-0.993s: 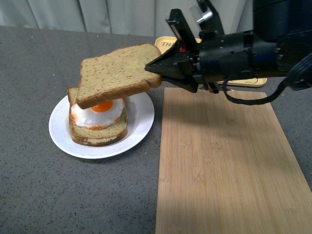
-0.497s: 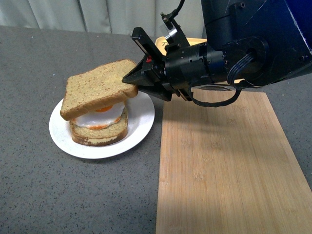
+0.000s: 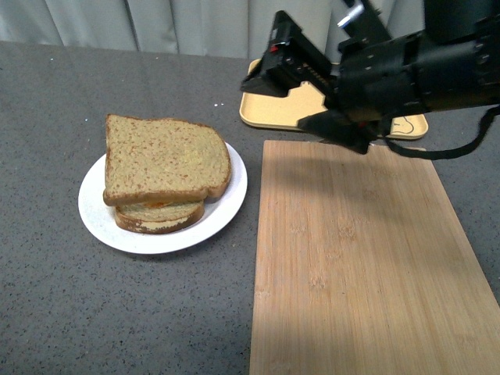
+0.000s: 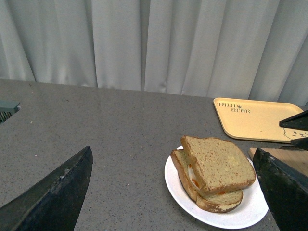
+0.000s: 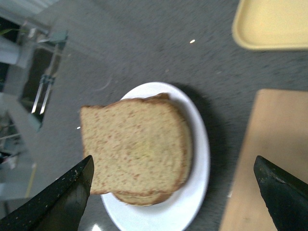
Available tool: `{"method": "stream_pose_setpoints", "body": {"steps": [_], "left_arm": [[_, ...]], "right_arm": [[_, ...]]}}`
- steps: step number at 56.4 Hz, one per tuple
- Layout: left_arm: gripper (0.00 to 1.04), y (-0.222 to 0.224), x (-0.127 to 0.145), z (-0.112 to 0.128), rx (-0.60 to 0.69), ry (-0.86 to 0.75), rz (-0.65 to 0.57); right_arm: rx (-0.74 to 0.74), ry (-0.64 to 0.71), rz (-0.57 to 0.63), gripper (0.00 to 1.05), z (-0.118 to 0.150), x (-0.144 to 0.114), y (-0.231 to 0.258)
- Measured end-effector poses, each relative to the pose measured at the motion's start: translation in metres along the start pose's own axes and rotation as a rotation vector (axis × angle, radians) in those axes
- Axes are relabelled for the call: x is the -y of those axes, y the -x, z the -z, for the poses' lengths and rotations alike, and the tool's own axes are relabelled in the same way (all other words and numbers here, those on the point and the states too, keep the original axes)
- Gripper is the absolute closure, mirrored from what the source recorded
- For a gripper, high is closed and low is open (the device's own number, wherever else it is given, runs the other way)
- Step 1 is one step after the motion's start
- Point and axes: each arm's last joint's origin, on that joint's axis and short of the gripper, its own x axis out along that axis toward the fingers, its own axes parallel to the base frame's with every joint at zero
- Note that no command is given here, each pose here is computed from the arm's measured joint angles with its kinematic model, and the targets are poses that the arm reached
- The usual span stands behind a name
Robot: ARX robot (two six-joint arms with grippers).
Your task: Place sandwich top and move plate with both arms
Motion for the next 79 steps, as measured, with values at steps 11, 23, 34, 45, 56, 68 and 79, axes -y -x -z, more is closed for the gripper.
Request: {"method": "stream_pose_setpoints", "body": {"steps": [11,23,34,45,56,68,79], "left_arm": [[0.07,0.0,0.0,0.0,0.0,-0.001,0.0],[0.07,0.0,0.0,0.0,0.0,-0.001,0.0],[0.07,0.0,0.0,0.0,0.0,-0.001,0.0],[0.07,0.0,0.0,0.0,0.0,-0.001,0.0],[0.07,0.0,0.0,0.0,0.0,-0.001,0.0],[0.07,0.0,0.0,0.0,0.001,-0.001,0.0],[0.07,0.0,0.0,0.0,0.001,-0.001,0.0]], "right_arm": [[0.636,0.402,0.483,0.35,0.017,0.018,0.036],[0.817,0.537,0.606,0.85,0.048,0.016,0.128],[0.798,0.547,0.608,1.04,0.077,0.015,0.169],[0.799,0.543,0.616,1.04,0.088,0.009,0.195],[0.795,0.543,0.613,1.04,0.103,0.007,0.21],[0.801,0.54,0.618,1.04,0.114,0.01,0.227],[0.799,0.542,0.614,1.04,0.123,0.007,0.234]]}}
